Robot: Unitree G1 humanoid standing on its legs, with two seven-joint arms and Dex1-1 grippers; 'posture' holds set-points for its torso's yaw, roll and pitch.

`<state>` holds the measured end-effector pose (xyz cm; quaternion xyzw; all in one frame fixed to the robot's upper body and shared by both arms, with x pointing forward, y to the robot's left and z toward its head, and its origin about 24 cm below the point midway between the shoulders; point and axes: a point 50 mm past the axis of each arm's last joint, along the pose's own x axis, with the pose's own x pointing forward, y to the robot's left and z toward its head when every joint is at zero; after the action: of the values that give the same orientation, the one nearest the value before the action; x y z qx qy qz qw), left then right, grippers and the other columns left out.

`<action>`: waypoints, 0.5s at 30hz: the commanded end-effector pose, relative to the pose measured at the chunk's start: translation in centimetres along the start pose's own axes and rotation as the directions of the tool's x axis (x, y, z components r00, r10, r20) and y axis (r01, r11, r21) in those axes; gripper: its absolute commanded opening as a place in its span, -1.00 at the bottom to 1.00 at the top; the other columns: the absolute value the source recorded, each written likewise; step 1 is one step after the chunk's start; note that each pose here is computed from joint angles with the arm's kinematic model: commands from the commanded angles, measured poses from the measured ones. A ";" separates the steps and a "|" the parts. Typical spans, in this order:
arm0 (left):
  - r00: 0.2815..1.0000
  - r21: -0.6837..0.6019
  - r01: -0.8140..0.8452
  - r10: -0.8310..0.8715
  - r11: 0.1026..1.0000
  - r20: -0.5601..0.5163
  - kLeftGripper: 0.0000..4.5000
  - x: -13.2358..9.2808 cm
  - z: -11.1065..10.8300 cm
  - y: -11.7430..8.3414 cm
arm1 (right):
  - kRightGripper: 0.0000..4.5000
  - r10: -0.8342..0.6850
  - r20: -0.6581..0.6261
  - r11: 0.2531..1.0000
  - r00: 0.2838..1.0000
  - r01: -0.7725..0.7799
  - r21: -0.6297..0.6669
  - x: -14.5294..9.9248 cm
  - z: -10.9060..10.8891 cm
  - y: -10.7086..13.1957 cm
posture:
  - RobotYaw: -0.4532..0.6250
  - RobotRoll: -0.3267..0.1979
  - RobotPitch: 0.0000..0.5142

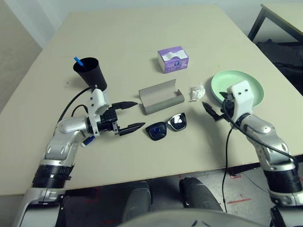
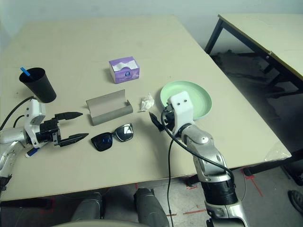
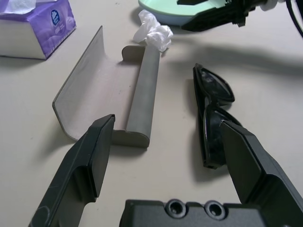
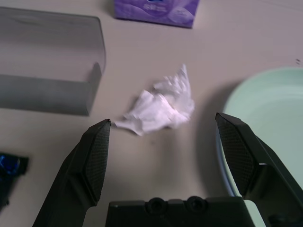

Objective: Organize and tidy the items on the table.

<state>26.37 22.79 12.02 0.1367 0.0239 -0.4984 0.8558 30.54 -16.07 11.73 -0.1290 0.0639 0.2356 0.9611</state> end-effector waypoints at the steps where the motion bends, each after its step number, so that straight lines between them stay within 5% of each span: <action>1: 1.000 0.005 0.005 -0.005 1.000 -0.009 1.00 0.0 -0.2 -0.5 | 0.98 0.010 -0.053 1.000 0.999 -0.009 0.011 0.9 -0.7 0.3 | -0.23 0.25 -0.49; 15: 0.998 0.002 0.035 -0.035 0.999 0.043 1.00 0.4 0.7 -1.1 | 0.98 -0.075 -0.172 0.997 0.982 0.074 -0.014 3.0 -1.3 -0.8 | -0.20 0.25 -0.49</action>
<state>25.82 21.95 12.53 0.1339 0.0062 -0.5096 0.8499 33.35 -15.35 10.69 -0.1454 0.1176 0.2065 0.9604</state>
